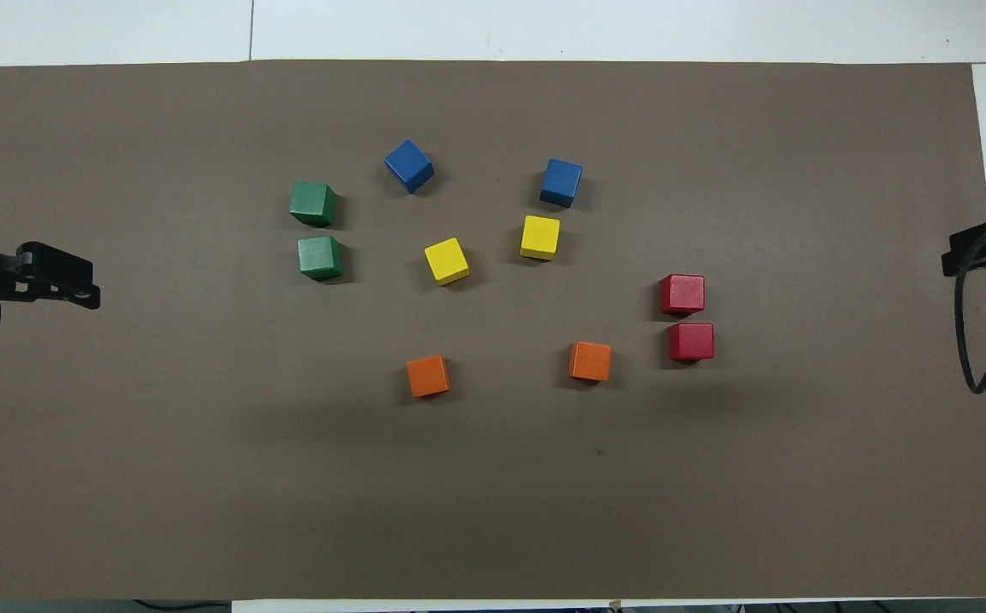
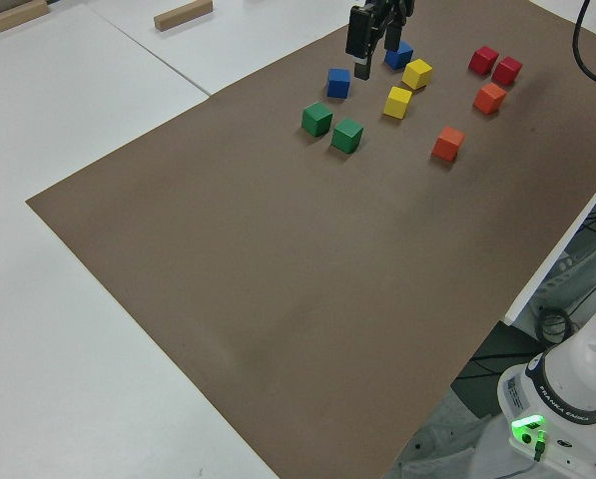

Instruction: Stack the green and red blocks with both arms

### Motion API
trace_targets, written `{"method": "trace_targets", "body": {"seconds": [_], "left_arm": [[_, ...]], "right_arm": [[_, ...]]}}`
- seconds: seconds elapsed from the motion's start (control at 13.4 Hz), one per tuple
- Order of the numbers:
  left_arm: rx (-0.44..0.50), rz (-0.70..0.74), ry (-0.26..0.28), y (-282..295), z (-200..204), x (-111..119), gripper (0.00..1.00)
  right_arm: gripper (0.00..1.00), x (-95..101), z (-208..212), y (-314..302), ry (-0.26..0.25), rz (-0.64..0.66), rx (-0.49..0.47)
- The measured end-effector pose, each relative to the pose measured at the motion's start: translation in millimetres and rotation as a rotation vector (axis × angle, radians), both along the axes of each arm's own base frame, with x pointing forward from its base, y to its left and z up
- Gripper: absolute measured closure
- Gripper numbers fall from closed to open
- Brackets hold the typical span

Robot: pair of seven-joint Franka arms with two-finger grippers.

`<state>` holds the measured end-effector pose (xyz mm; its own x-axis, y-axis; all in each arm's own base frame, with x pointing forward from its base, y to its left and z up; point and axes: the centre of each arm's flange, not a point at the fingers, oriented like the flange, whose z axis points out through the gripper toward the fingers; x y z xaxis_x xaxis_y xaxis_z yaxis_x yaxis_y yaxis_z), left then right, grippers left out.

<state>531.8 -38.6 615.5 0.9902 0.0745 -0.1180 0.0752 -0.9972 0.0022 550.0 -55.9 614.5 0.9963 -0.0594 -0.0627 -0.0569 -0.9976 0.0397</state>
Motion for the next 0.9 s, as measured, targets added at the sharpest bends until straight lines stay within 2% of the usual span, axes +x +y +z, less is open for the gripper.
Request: {"method": "trace_targets", "body": {"seconds": [0.3, 0.52, 0.67, 0.9], "left_arm": [[-0.001, 0.001, -0.008, 0, 0, 1, 0.00], [-0.006, -0.006, -0.079, -5, -13, 10, 0.00], [-0.013, -0.035, -0.087, -22, -48, 9, 0.00], [-0.055, -0.087, -0.094, -68, -121, 11, 0.00]], "right_arm": [[0.00, 0.0, 0, 0, 0.000, 0.000, 0.000], [0.00, -0.3, -1, 0, 0.003, 0.000, 0.000], [0.00, -3.6, -14, 4, 0.020, -0.002, 0.005], [0.00, -2.2, -58, 53, -0.064, -0.030, 0.010]]}}
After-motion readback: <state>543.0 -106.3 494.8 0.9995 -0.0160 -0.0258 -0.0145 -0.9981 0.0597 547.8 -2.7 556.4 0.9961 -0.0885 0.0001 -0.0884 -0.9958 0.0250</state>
